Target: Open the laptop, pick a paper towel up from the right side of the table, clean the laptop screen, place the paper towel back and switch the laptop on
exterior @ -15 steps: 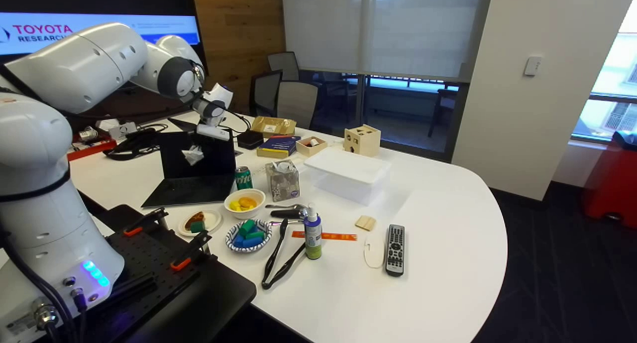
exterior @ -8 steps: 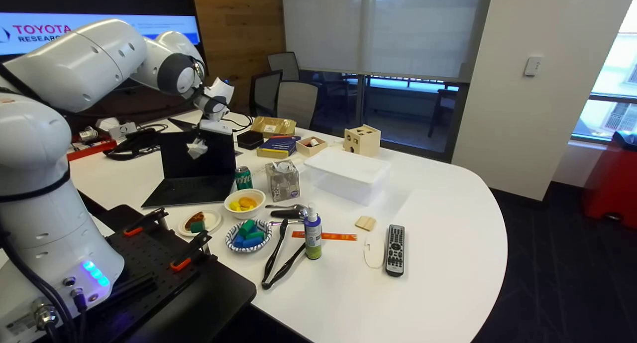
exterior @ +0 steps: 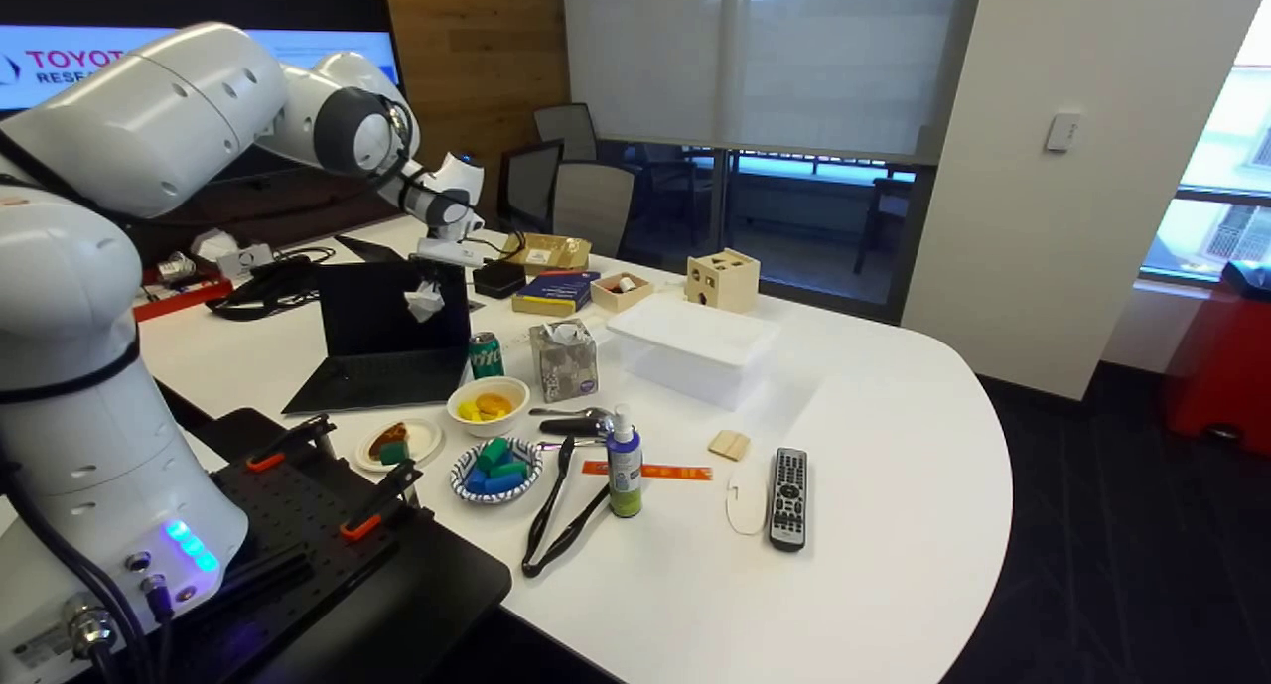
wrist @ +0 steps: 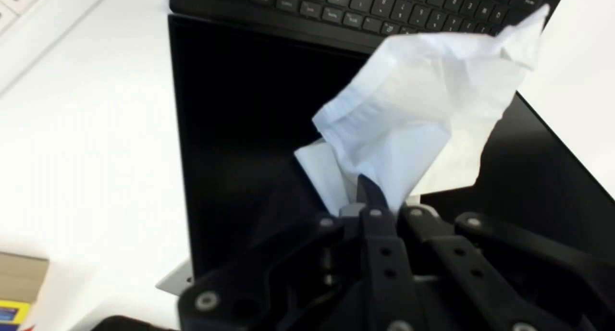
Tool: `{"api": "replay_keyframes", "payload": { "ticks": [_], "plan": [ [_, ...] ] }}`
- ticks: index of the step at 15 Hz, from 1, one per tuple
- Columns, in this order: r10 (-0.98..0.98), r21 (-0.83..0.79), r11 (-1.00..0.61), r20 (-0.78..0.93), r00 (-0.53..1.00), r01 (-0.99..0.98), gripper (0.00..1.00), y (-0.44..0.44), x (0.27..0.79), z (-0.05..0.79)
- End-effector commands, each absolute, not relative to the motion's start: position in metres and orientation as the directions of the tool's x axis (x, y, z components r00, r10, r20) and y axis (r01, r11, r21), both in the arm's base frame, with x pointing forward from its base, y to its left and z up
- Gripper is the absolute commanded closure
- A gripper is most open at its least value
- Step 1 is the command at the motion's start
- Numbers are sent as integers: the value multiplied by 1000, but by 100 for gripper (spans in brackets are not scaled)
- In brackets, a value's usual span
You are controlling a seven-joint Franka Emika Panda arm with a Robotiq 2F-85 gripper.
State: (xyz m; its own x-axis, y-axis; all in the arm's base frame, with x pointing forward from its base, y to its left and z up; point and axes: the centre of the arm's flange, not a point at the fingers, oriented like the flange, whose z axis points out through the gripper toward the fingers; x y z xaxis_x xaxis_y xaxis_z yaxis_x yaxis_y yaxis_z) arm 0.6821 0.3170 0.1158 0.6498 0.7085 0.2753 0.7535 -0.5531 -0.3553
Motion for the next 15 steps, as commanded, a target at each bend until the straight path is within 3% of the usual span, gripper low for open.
{"api": "replay_keyframes", "payload": {
  "ticks": [1, 7, 15],
  "plan": [
    [705, -370, -586, 204, 679, 721, 100, 315, 682, 101],
    [765, -415, -514, 175, 620, 751, 100, 334, 664, 86],
    [777, -388, -411, 324, 539, 825, 100, 359, 646, 126]
  ]
}}
